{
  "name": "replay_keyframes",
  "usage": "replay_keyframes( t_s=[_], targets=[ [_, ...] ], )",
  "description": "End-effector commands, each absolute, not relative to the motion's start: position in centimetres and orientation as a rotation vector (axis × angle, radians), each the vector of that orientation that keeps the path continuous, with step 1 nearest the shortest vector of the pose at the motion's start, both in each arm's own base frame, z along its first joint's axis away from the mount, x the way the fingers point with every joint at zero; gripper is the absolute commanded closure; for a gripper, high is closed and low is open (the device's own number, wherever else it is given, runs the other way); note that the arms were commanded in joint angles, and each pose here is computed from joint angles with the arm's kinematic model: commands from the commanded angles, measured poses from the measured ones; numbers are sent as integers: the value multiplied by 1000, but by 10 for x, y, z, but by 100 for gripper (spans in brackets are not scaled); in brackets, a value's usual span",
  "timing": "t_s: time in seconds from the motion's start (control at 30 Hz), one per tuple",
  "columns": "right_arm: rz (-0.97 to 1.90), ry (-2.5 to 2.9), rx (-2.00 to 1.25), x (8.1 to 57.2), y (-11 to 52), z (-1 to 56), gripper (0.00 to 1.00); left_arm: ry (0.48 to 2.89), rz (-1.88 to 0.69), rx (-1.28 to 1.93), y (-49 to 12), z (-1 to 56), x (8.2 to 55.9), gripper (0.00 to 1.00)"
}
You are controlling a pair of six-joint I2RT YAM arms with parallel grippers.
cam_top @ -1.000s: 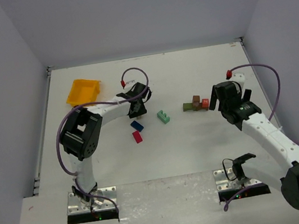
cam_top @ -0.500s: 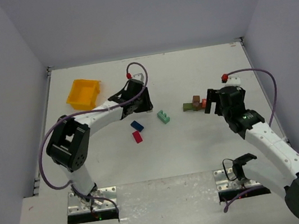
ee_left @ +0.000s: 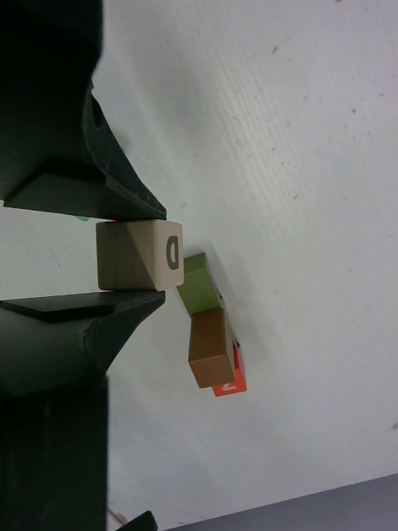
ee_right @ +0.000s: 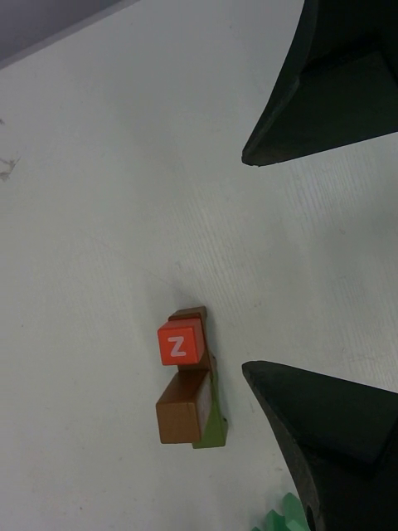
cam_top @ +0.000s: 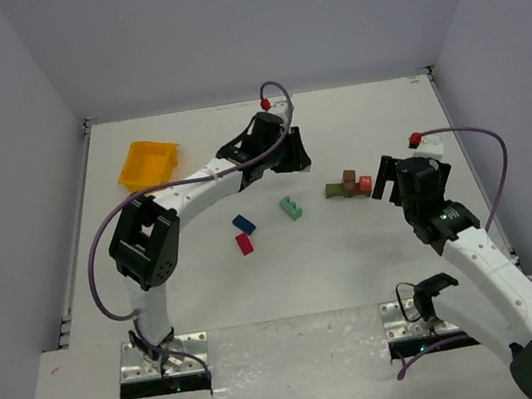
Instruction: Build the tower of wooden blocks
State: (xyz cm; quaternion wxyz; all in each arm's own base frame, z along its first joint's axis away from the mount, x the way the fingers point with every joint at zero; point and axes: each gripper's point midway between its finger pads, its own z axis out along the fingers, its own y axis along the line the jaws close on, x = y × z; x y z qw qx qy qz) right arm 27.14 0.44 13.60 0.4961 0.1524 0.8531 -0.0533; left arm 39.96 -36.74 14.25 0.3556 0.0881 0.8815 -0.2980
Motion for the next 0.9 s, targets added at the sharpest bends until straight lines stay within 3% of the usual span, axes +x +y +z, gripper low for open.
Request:
replay_keyframes(
  t_s=[0.0,0.27,0.87],
  targets=[
    [-160,2015,434,272,-4,146,1,2297,-691,224,-389,144,399,100],
    [-183,2016,458,270,-8,145,1,2354,-545,199,-405,118,397,100],
    [-203,2040,460,271,-9,141,1,2390,-501,188,-430,98,395,100]
  ],
)
